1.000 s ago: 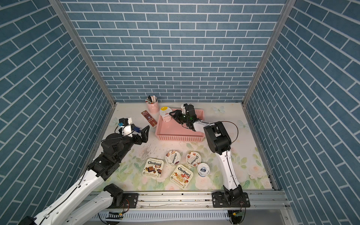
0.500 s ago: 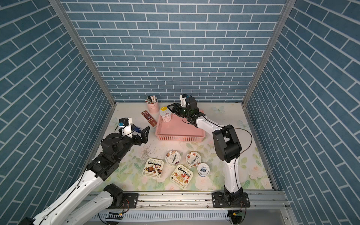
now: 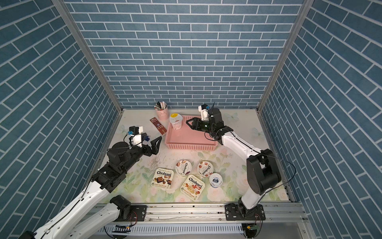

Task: Put the yogurt in the basket
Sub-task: Pick up the yogurt from the center of the board.

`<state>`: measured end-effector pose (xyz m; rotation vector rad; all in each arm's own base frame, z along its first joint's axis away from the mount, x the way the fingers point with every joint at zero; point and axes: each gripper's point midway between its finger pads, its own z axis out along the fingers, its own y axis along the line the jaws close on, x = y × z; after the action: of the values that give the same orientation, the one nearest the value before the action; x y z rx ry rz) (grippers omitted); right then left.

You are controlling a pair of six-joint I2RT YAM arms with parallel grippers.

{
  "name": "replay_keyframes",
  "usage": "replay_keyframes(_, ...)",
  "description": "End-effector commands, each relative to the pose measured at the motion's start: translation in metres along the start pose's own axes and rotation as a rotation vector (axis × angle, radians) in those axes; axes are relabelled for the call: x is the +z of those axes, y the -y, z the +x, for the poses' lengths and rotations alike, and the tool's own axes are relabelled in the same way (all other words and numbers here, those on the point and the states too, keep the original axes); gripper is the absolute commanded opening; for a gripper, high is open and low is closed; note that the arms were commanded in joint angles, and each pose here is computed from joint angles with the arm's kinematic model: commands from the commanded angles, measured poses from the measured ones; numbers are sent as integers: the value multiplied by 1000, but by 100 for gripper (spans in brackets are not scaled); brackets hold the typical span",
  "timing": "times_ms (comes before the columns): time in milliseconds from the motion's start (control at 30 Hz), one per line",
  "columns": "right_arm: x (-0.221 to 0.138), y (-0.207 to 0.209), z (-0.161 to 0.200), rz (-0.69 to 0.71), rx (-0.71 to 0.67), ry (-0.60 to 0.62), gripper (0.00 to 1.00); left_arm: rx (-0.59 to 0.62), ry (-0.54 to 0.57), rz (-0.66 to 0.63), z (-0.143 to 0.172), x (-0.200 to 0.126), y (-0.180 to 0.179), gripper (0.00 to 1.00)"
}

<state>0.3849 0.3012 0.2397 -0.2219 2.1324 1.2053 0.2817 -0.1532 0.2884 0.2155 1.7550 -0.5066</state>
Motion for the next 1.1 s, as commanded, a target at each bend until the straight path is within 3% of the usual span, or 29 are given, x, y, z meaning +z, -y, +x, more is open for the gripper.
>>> replay_keyframes(0,-31,3,1,7,-40,23,56,11,0,50,-4,0,14,100)
replay_keyframes(233,-73,21,43,13,-68,-52,53,35,-52,82,12,9,32,100)
replay_keyframes(433,-79,29,98,-61,-52,-184,44,49,-75,94,22,16,47,100)
replay_keyframes(800,-44,18,177,-75,-144,-475,39,31,-99,49,42,15,49,100)
replay_keyframes(1067,-26,34,194,-29,-201,-600,36,32,-101,33,43,7,44,100)
